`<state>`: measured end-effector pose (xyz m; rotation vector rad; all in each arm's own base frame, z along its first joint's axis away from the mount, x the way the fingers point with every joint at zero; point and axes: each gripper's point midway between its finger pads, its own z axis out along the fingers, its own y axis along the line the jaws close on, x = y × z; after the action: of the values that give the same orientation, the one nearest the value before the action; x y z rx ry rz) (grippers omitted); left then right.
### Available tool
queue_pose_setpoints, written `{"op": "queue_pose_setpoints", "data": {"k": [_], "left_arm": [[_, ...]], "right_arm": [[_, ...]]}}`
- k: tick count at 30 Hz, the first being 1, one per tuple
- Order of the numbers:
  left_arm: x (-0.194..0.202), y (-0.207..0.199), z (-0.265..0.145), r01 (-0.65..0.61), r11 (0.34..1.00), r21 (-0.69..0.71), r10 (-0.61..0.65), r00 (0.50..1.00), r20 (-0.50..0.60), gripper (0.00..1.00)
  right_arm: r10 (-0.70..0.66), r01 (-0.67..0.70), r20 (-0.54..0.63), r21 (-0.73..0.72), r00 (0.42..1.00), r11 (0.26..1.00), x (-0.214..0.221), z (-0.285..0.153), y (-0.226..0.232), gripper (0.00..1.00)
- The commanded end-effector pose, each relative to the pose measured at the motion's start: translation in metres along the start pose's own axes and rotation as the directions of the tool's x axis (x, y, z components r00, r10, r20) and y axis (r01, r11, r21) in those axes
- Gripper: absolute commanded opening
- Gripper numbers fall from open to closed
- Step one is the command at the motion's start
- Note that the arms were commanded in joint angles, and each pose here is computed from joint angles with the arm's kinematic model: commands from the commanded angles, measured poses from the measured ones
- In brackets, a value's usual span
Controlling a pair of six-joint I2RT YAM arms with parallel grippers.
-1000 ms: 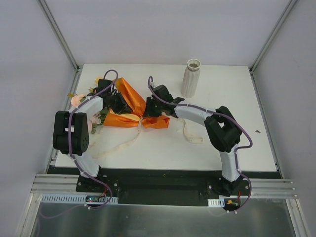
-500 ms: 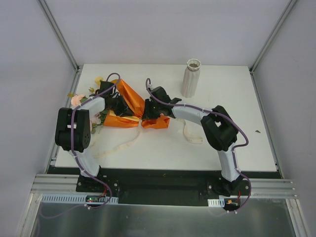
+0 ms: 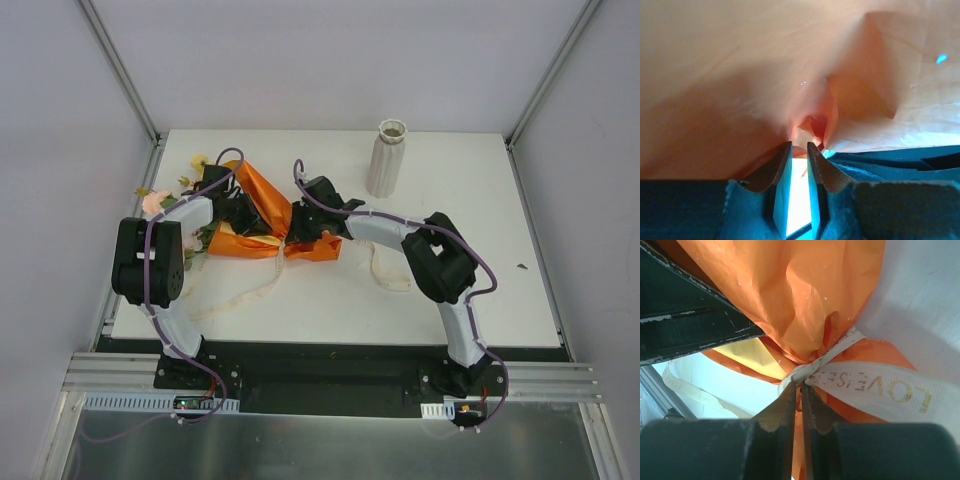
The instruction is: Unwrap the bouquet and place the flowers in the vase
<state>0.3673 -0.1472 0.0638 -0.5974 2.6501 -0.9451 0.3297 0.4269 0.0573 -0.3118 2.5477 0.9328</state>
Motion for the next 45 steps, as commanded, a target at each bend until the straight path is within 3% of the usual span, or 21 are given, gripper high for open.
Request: {"op": "queue_pose_setpoints", "data": {"k": [1, 6, 15, 26, 33, 45], "left_arm": [[0.008, -0.003, 0.004, 0.006, 1.0, 0.021, -0.005, 0.999, -0.033, 0.17], [0.009, -0.002, 0.005, 0.004, 1.0, 0.017, -0.003, 0.999, -0.035, 0.17], [0.009, -0.002, 0.006, 0.005, 1.0, 0.017, -0.004, 0.999, -0.037, 0.17], [0.009, -0.002, 0.006, 0.003, 1.0, 0.02, -0.002, 0.999, -0.036, 0.17], [0.01, -0.003, 0.005, 0.001, 1.0, 0.022, 0.0, 0.999, -0.036, 0.17], [0.017, 0.003, 0.014, 0.023, 1.0, 0.009, -0.022, 0.998, -0.065, 0.17]], "right_arm": [[-0.003, 0.004, 0.03, -0.06, 1.0, 0.998, -0.014, 0.004, 0.02, 0.08], [-0.03, 0.033, 0.047, -0.069, 0.998, 0.997, -0.016, -0.003, 0.026, 0.06], [-0.083, 0.087, 0.096, -0.031, 0.992, 0.996, -0.028, -0.03, 0.036, 0.2], [-0.065, 0.066, 0.032, -0.031, 0.997, 0.997, -0.021, -0.009, 0.03, 0.17], [-0.058, 0.058, 0.012, 0.003, 0.998, 0.998, -0.011, 0.001, 0.016, 0.2], [0.01, -0.01, -0.001, -0.069, 1.0, 0.998, -0.006, 0.016, 0.026, 0.2]]}}
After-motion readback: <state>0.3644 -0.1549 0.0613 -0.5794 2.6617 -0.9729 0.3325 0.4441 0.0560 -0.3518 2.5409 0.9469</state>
